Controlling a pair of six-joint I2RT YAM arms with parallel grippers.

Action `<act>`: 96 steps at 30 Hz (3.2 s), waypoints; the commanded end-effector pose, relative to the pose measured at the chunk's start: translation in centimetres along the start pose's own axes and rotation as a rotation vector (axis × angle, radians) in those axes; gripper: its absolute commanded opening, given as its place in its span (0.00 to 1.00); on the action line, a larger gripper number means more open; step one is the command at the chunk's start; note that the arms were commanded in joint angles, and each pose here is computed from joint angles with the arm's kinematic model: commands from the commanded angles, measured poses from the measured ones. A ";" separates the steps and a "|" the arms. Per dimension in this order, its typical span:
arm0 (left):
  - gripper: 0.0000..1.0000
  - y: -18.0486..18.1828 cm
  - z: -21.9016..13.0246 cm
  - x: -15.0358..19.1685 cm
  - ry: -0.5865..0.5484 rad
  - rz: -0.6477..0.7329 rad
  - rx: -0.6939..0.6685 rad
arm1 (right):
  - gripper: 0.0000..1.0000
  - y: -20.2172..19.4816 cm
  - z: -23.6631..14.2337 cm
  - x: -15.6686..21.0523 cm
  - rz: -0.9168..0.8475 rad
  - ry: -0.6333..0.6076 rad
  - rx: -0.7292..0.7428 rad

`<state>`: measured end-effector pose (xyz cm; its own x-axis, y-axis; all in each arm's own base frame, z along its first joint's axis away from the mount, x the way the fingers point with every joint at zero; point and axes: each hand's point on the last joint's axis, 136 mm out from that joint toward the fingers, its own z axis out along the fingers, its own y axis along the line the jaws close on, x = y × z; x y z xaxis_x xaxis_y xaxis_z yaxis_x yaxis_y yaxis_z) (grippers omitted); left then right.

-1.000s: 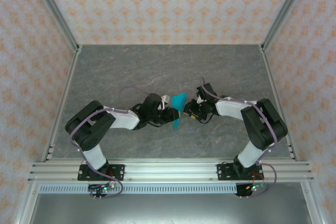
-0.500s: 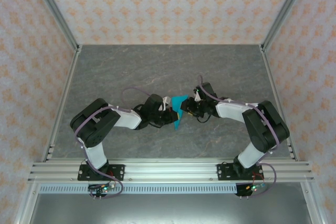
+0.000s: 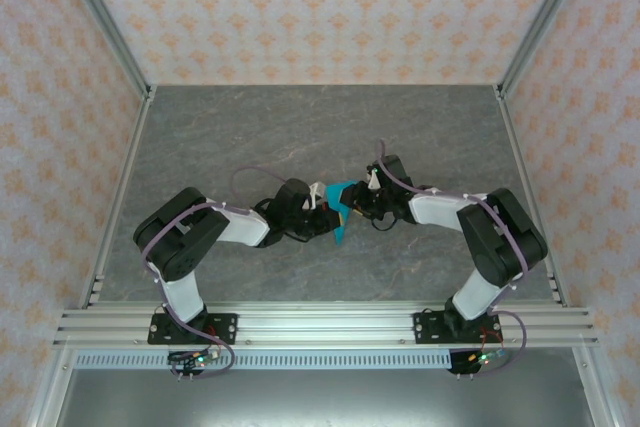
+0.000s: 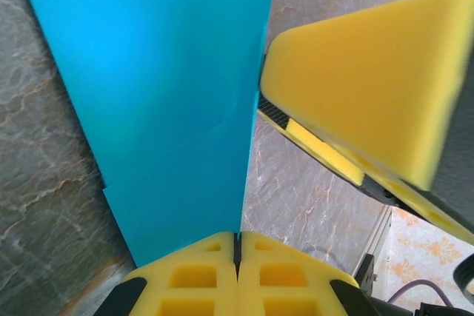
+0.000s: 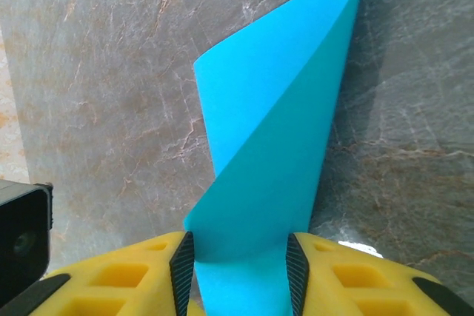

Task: Fold a paper plane with a square sheet of paper (fold left side to right side)
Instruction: Fold the wing for the fifth time at the center of the table.

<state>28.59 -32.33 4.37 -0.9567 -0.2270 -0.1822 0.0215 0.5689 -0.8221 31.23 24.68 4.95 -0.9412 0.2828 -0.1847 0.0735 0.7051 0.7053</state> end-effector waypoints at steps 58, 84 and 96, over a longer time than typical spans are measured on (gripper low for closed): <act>0.11 -1.6 1.9 0.8 0.011 -0.005 0.094 | 0.39 -6.0 0.7 1.2 0.147 0.041 0.134; 0.27 -0.5 -1.1 -1.9 -0.056 -0.012 0.001 | 0.39 -5.7 0.4 1.2 0.134 0.044 0.128; 0.29 -0.3 0.5 -5.7 -0.099 -0.102 0.039 | 0.39 -5.6 0.4 1.2 0.131 0.046 0.126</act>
<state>32.81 -31.36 4.67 -0.9306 -0.3307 -0.1571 -0.0527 0.5455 -0.8364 30.66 22.22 2.80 -0.9305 0.3564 -0.0849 0.2019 0.6921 0.6929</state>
